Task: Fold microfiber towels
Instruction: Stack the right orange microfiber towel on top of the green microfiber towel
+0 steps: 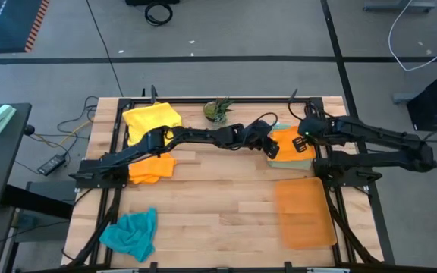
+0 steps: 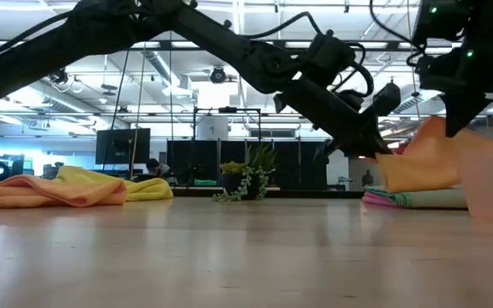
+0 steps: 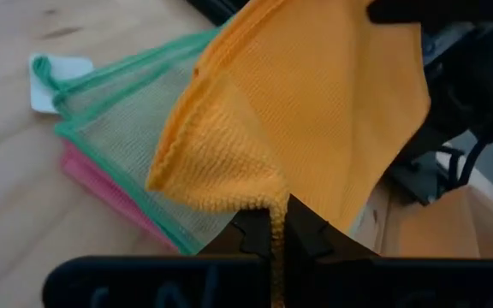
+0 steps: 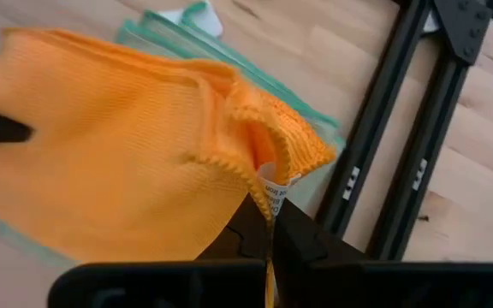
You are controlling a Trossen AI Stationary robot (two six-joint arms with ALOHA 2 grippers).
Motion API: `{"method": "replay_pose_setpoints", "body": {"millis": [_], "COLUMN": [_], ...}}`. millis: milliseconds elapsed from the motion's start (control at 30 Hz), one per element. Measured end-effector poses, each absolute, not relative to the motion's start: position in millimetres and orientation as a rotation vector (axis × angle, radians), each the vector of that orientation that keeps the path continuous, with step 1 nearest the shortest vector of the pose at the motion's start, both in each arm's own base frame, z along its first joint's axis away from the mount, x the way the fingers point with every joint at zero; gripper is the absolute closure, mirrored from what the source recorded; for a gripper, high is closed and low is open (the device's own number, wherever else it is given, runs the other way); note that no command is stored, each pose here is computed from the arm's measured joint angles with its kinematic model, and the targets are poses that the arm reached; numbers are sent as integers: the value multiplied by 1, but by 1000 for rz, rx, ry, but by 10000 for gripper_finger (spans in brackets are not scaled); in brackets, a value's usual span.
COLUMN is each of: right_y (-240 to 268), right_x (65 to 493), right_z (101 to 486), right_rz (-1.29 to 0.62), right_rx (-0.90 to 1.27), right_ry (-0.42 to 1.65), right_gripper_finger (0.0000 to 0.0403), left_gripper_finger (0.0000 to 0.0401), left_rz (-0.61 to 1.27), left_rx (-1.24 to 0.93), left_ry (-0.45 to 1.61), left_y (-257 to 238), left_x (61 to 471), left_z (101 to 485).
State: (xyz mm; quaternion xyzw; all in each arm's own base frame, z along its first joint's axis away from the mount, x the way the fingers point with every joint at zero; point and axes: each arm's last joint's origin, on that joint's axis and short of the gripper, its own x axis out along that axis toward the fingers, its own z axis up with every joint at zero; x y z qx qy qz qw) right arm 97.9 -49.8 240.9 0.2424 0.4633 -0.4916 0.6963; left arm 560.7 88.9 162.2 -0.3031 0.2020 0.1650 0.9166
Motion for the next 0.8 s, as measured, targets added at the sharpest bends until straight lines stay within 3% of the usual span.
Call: {"method": "replay_pose_setpoints", "body": {"millis": [500,800], "right_y": [-61,-58], "right_x": [114,108], "right_z": [226,226], "right_rz": [-1150,-1174], "right_rx": [535,525], "right_ry": [1177,1238], "right_gripper_finger": [391,354], "left_gripper_finger": [382,263], "left_rz": [388,388], "left_rx": [-607,-585], "left_ry": [466,472], "left_y": [103,107], "left_x": [555,554], "left_z": [157,156]}}
